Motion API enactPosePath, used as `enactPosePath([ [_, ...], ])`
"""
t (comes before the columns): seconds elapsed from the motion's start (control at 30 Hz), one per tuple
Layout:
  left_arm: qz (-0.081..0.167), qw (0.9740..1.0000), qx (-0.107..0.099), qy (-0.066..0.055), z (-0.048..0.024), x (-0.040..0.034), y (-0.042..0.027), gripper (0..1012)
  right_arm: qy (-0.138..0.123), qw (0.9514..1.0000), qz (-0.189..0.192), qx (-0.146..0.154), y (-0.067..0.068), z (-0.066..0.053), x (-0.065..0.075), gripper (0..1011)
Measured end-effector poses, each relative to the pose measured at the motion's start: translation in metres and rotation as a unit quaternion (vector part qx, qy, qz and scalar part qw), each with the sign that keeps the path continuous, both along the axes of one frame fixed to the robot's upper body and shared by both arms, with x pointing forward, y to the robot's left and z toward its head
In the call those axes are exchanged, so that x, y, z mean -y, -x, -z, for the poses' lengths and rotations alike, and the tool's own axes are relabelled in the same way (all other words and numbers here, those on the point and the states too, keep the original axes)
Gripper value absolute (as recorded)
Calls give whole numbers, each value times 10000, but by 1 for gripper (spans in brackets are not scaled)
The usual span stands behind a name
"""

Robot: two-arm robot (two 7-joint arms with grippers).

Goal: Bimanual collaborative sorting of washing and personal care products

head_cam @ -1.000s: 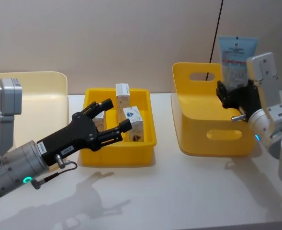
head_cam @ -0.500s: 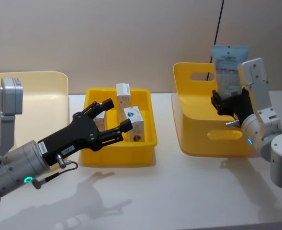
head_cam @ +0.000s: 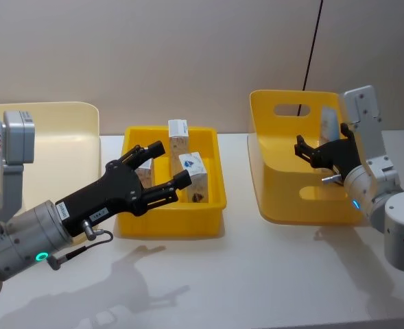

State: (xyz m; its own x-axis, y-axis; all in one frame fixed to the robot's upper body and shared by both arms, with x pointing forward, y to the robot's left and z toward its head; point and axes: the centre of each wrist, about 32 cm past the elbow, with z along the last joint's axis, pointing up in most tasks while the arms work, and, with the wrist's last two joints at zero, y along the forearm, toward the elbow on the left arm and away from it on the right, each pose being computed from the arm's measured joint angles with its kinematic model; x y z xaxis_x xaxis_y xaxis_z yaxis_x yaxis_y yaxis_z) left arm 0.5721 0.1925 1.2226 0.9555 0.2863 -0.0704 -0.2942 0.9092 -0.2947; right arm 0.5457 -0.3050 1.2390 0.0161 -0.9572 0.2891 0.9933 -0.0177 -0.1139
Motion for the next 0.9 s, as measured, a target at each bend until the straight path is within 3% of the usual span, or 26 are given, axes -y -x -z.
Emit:
enactPosePath([
  [0.9,0,10000,0,0,0,0,0,1003,-5,10000,17,-39,-7,9,-13,1001],
])
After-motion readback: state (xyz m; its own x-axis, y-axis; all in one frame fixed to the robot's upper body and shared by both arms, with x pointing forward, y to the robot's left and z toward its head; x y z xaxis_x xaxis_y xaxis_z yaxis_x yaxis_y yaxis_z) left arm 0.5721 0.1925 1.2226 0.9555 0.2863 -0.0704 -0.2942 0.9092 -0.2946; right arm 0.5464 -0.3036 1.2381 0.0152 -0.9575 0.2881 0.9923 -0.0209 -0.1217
